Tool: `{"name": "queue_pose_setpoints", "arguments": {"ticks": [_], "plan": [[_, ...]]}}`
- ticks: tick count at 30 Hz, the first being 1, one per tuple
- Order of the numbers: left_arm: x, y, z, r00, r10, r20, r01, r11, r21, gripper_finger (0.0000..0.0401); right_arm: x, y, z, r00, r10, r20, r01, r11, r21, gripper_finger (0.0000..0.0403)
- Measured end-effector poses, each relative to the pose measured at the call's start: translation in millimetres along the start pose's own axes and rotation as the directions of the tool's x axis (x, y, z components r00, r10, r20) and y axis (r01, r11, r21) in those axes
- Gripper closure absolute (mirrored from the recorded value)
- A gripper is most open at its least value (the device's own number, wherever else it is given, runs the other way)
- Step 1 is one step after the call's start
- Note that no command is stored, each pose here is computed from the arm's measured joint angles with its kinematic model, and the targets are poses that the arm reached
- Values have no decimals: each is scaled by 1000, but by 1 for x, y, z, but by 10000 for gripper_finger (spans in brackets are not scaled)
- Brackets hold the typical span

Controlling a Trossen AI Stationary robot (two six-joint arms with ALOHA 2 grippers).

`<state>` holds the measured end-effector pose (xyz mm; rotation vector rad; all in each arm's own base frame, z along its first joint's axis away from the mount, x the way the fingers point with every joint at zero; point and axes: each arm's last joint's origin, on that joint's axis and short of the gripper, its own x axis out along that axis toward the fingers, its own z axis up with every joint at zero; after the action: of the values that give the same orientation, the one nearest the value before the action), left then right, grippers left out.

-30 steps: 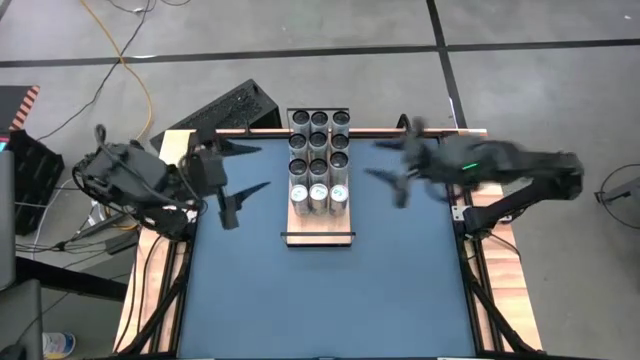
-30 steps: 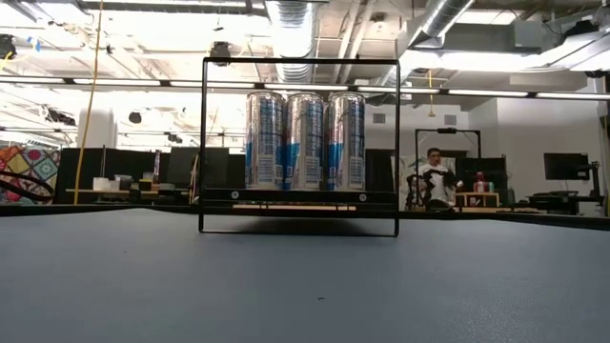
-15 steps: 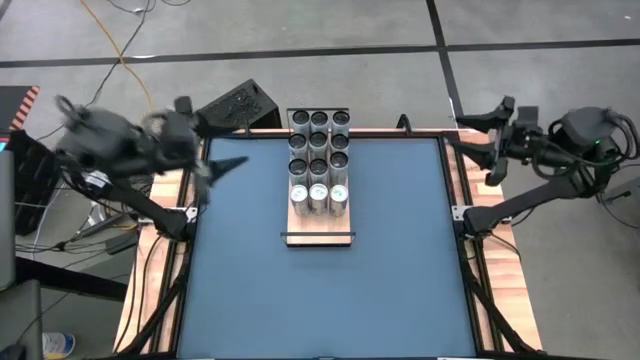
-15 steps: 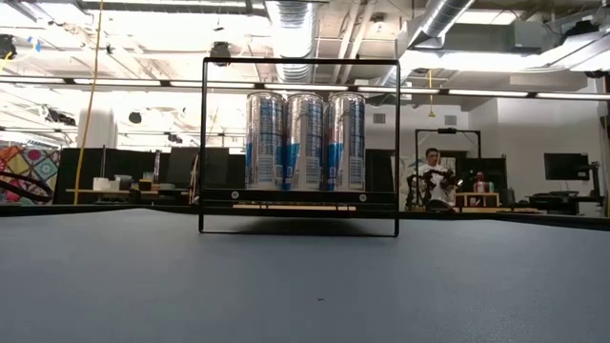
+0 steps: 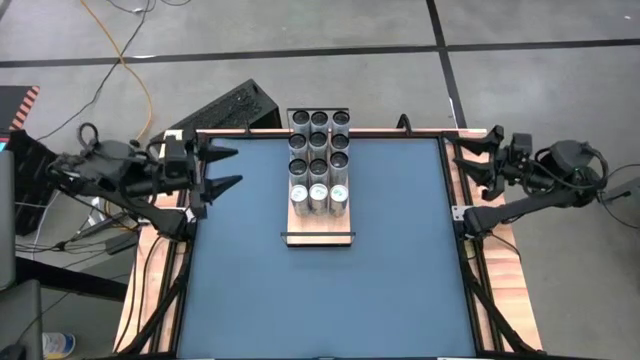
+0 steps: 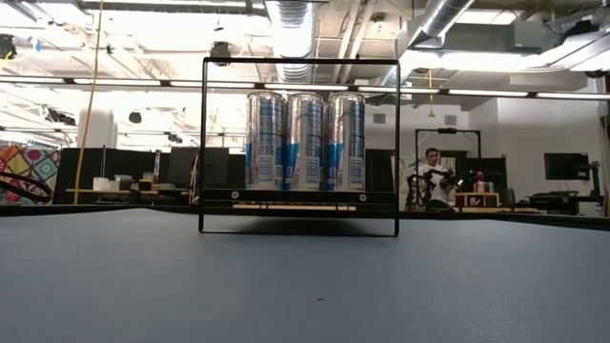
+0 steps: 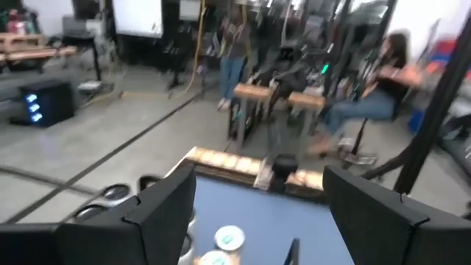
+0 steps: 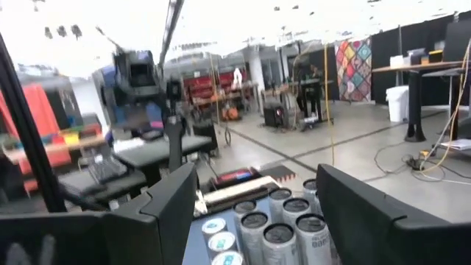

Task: Place canned beverage on shelf
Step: Return to Home Position

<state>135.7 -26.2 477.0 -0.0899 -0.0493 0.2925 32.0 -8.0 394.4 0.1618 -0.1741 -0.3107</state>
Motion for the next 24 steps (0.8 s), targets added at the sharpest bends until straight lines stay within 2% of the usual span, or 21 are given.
{"name": "queue_pose_setpoints", "arguments": {"ticks": [5,12,18,24], "plan": [[-21,17,-45,996,-27,83,36,993,-112,118,-24,-15,-9,997,5,75,-8,999,46,131],[-45,37,-90,987,-38,155,76,966,-249,118,-38,-28,-39,992,-22,122,11,996,89,131],[-52,43,-121,989,-45,144,88,945,-314,118,-27,-24,-70,995,-60,78,54,995,80,131],[-55,47,-144,985,-56,162,105,943,-316,118,-16,-22,-92,995,-90,31,85,987,139,131]]}}
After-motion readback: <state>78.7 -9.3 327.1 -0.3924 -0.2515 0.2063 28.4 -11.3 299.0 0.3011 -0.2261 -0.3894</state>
